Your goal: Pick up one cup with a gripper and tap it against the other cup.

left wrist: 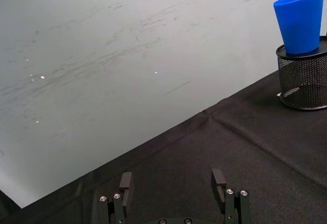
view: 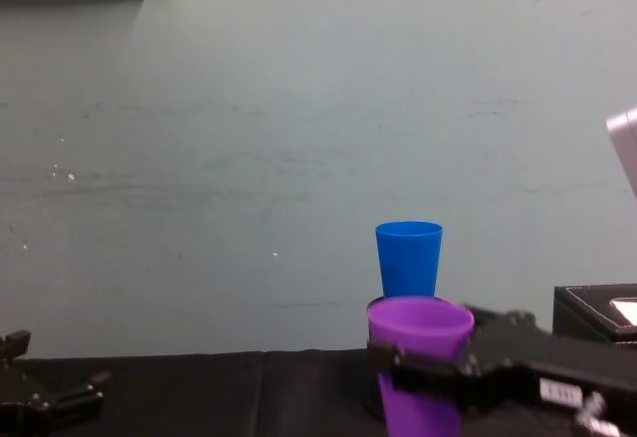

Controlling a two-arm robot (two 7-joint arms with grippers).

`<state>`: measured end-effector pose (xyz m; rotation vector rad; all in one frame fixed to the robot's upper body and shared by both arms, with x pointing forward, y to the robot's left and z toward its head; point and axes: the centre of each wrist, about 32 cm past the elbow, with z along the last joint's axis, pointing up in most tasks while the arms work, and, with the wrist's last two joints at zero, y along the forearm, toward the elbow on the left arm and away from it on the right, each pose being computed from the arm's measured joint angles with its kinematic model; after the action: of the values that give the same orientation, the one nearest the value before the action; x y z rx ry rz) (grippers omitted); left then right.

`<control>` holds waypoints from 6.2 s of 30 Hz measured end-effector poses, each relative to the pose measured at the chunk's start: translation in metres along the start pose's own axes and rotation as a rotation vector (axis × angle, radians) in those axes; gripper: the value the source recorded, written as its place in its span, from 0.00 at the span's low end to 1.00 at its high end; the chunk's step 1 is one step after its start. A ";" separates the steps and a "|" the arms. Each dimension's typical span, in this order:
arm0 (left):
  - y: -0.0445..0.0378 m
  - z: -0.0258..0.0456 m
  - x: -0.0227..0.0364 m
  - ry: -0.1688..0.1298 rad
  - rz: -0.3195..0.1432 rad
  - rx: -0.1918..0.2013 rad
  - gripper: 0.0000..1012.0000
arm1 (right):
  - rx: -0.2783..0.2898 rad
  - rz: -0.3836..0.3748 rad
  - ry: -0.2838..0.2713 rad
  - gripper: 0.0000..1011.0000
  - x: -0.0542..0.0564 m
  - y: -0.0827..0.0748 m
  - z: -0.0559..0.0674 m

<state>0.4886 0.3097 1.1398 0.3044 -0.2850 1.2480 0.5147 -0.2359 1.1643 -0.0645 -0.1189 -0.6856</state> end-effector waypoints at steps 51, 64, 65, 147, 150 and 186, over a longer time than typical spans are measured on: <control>0.0000 0.0000 0.0000 0.000 0.000 0.000 0.99 | 0.016 -0.061 0.014 0.72 -0.025 -0.020 -0.072; 0.0000 0.0000 0.0000 0.000 0.000 0.000 0.99 | 0.018 -0.063 0.019 0.81 -0.025 -0.020 -0.073; 0.0000 0.0000 0.0000 0.000 0.000 0.000 0.99 | 0.018 -0.063 0.019 0.83 -0.025 -0.020 -0.073; 0.0000 0.0000 0.0000 0.000 0.000 0.000 0.99 | 0.035 -0.446 0.069 0.99 -0.020 -0.034 -0.039; 0.0000 0.0000 -0.0001 0.000 0.000 0.000 0.99 | 0.034 -0.445 0.069 0.99 -0.020 -0.034 -0.039; 0.0000 0.0000 0.0000 0.000 0.000 0.000 0.99 | 0.033 -0.446 0.069 0.99 -0.020 -0.034 -0.039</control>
<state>0.4886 0.3097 1.1398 0.3045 -0.2849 1.2480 0.4809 -0.2533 1.1238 0.0193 -0.0786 -1.1297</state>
